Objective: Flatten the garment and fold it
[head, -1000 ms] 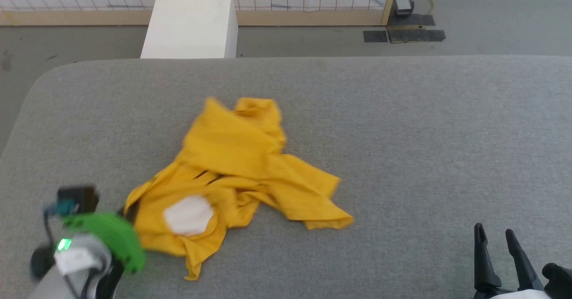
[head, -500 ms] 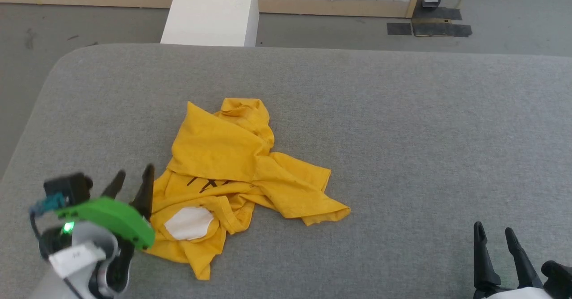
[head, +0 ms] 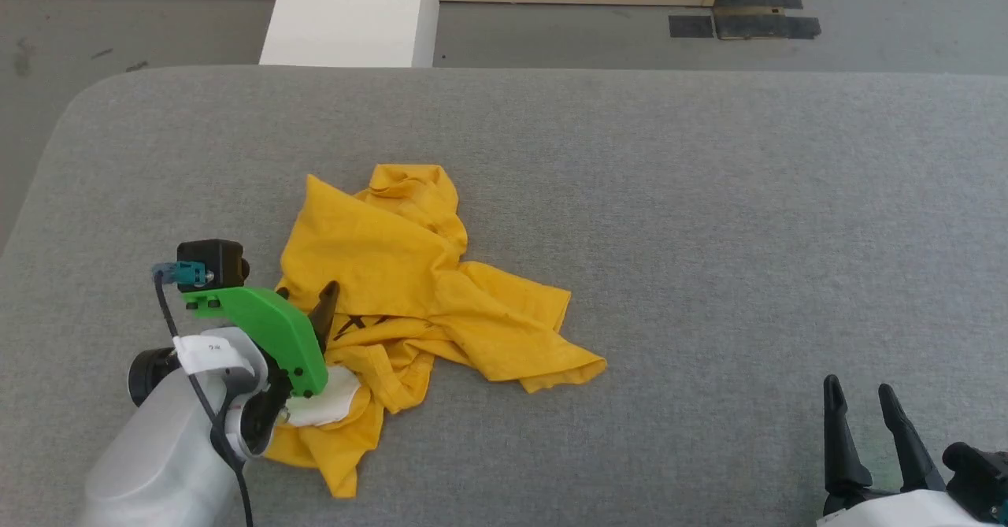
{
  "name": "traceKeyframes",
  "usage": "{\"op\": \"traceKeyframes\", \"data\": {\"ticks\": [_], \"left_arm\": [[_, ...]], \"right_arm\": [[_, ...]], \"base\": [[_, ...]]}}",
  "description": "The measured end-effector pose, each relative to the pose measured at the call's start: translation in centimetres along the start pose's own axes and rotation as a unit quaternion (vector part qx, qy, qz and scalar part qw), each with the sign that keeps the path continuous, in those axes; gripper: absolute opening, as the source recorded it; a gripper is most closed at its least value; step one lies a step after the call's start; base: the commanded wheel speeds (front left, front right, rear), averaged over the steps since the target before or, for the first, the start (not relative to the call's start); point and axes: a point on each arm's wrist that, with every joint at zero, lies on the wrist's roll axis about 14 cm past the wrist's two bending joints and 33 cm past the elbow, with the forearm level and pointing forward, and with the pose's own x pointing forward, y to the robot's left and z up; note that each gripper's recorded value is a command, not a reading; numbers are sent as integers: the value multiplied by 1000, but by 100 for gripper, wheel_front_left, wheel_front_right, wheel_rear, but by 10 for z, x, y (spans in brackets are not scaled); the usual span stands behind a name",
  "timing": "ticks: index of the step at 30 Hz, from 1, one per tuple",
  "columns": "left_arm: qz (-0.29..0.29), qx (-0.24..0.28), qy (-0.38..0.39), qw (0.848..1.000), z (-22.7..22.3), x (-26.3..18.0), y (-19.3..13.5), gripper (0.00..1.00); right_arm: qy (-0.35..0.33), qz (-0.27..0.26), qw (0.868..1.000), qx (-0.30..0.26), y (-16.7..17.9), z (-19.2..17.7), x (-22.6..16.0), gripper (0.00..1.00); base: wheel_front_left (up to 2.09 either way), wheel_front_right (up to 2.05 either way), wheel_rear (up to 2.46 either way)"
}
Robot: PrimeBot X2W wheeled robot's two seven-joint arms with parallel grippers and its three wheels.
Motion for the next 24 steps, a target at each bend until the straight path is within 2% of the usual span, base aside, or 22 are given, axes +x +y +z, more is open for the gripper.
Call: {"op": "traceKeyframes", "data": {"ticks": [6, 7, 9, 18, 24], "left_arm": [[15, -3, 29, 999, -15, 13, 4, 100], [14, -2, 32, 999, -17, 14, 4, 94], [11, 1, 31, 999, -17, 15, 4, 0], [-11, 10, 6, 1000, -8, 12, -5, 0], [-19, 35, -40, 998, 21, 8, -12, 0]], "right_arm": [[4, -11, 1000, 0, -7, -2, -3, 100], [4, -12, 1000, 0, -7, -3, -3, 100], [4, -13, 1000, 0, -8, -2, -3, 100], [-8, -8, 1000, -3, -6, 5, -4, 100], [-16, -2, 1000, -3, -2, 10, -5, 100]], "base": [[0, 0, 0], [0, 0, 0], [0, 0, 0], [0, 0, 0], [0, 0, 0]]}}
